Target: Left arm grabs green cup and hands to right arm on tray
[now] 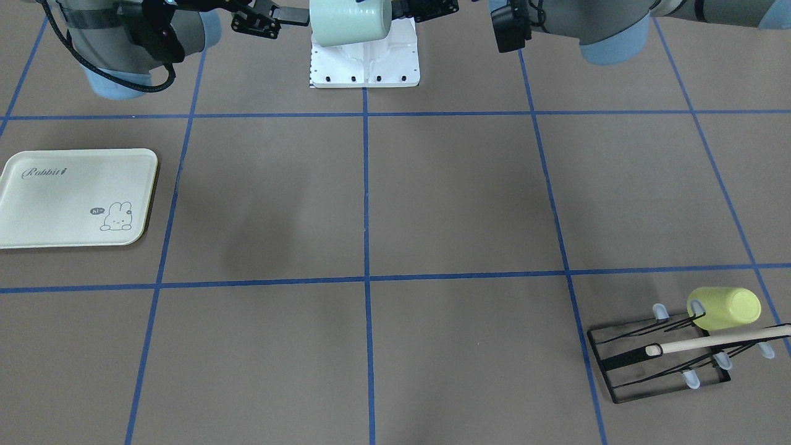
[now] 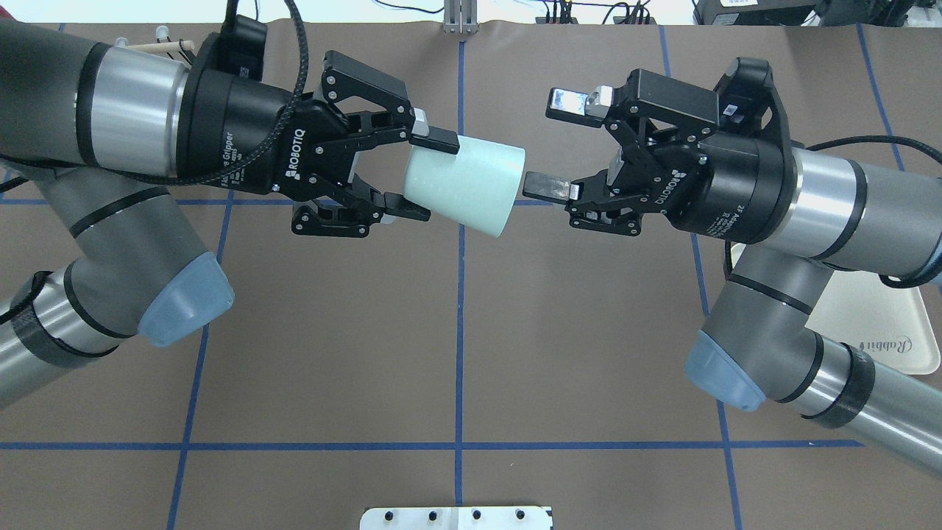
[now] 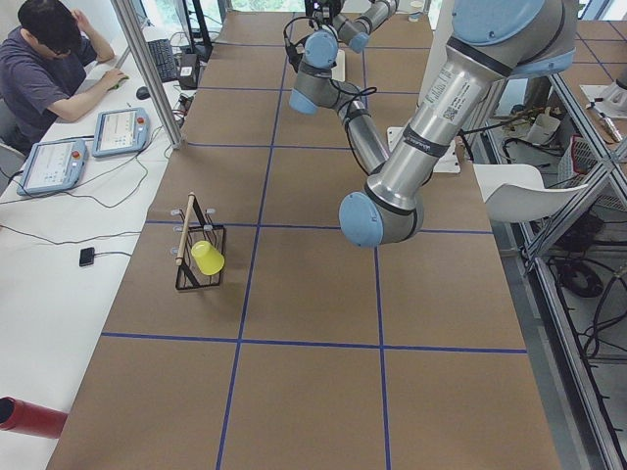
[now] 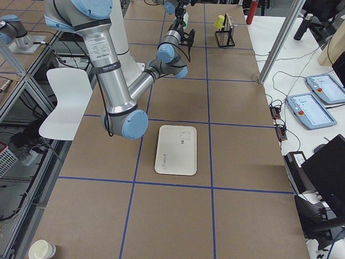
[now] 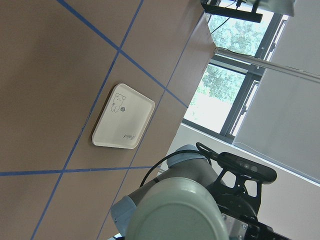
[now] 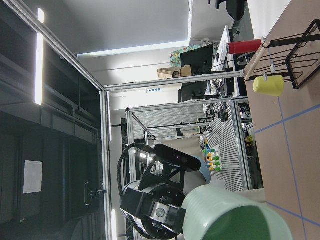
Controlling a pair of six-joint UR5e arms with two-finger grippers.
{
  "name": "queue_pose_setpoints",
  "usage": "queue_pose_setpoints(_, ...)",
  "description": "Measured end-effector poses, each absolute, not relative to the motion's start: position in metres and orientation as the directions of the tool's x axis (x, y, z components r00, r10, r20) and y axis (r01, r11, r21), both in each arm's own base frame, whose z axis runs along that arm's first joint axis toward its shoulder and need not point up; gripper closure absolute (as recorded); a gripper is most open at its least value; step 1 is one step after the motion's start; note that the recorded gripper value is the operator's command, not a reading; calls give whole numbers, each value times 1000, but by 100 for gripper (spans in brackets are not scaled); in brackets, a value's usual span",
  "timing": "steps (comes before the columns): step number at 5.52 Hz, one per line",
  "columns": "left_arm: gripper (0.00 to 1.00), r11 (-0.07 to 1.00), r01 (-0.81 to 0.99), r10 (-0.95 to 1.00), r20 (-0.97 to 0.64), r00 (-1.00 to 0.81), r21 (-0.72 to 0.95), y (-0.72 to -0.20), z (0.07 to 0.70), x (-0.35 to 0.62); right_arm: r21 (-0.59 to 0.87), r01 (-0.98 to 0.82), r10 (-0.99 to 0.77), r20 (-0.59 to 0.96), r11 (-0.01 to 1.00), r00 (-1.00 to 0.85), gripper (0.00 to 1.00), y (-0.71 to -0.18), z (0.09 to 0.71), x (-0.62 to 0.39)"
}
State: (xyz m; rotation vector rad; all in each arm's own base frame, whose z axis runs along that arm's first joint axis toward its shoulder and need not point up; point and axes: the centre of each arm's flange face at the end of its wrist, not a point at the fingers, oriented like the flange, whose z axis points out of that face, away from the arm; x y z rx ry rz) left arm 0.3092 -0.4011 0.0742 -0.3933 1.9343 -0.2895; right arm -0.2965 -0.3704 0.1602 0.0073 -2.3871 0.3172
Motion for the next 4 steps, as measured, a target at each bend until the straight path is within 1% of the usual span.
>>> queue_pose_setpoints(1,93,915,-138,-402,-844,-356,-378,-401,74,310,-227,-95,83,665,969,-742,1,-372,157,-298)
queue_pose_setpoints(2,93,916,-141,-402,-844,-354,-377,-400,74,310,-234,-101,83,666,967,-742,7,-373,155,-300)
queue_pose_setpoints(3,93,916,-144,-402,-845,-353,-376,-399,74,312,-246,-113,86,672,963,-736,27,-376,151,-302)
queue_pose_setpoints(4,93,916,-145,-402,-845,-352,-375,-399,74,312,-252,-120,87,679,960,-729,37,-378,148,-305)
